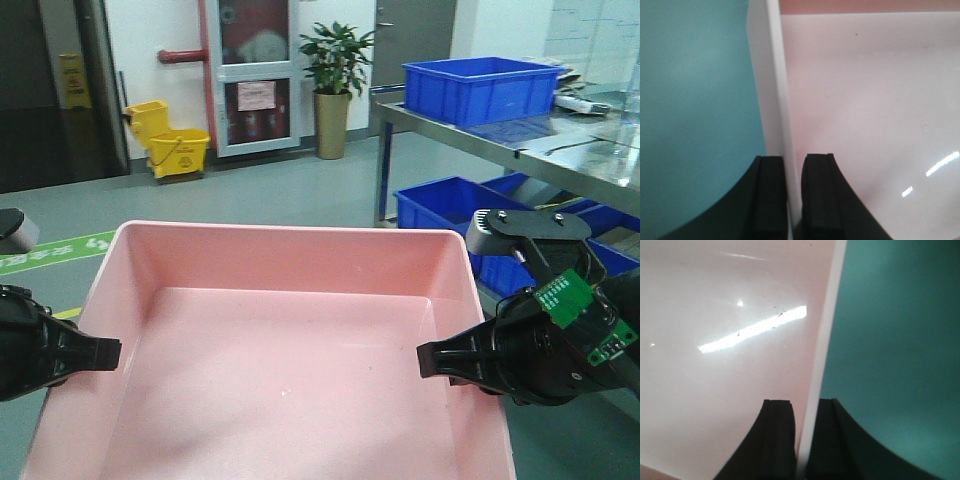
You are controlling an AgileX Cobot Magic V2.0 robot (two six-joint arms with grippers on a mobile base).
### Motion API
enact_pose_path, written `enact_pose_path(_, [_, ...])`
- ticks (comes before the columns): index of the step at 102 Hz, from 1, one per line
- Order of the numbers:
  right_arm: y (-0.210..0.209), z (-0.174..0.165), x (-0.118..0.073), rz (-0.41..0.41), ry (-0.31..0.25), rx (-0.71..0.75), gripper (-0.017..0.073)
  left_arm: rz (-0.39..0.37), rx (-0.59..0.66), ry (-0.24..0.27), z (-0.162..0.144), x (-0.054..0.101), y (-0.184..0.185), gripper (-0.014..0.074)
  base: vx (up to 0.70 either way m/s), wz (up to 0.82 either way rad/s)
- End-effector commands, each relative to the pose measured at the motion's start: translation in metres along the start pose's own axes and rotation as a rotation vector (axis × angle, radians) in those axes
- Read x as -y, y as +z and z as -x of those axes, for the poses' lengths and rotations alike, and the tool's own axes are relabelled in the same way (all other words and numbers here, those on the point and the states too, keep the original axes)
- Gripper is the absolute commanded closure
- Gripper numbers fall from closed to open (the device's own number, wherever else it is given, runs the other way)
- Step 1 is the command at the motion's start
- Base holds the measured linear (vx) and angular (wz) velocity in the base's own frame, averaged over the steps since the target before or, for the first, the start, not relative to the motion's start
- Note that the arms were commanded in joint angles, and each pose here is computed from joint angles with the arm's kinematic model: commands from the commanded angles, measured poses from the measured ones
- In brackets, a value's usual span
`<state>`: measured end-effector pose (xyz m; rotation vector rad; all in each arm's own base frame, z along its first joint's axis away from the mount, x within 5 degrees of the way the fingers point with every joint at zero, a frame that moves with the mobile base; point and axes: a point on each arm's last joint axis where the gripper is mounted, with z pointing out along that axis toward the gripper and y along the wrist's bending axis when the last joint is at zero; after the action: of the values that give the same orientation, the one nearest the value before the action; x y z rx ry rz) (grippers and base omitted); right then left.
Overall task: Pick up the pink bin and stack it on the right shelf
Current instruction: 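Hold the pink bin with both grippers while the base turns away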
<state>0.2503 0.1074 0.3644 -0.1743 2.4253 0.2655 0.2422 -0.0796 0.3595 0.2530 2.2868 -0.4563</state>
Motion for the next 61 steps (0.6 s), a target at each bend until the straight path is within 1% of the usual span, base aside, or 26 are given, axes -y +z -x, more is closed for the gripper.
enact_pose_path(1, [-0.0193,0.0133,0.0033,-0.013,-0.049,0.129,0.0568,0.000,0.133,0.026,0.0154,0.0043,-0.0165,0.0595,0.29,-0.30])
enact_pose_path(28, [-0.0193,0.0133,0.0033,-0.013,-0.049,0.129,0.0568,0.000,0.133,0.026,0.0154,0.0043,-0.0165,0.0595,0.34,-0.16])
enact_pose_path(61, [-0.0193,0.0133,0.0033,-0.013,-0.049,0.129,0.0568,0.000,0.133,0.026,0.0154,0.0043,-0.0165,0.0595,0.44,0.09])
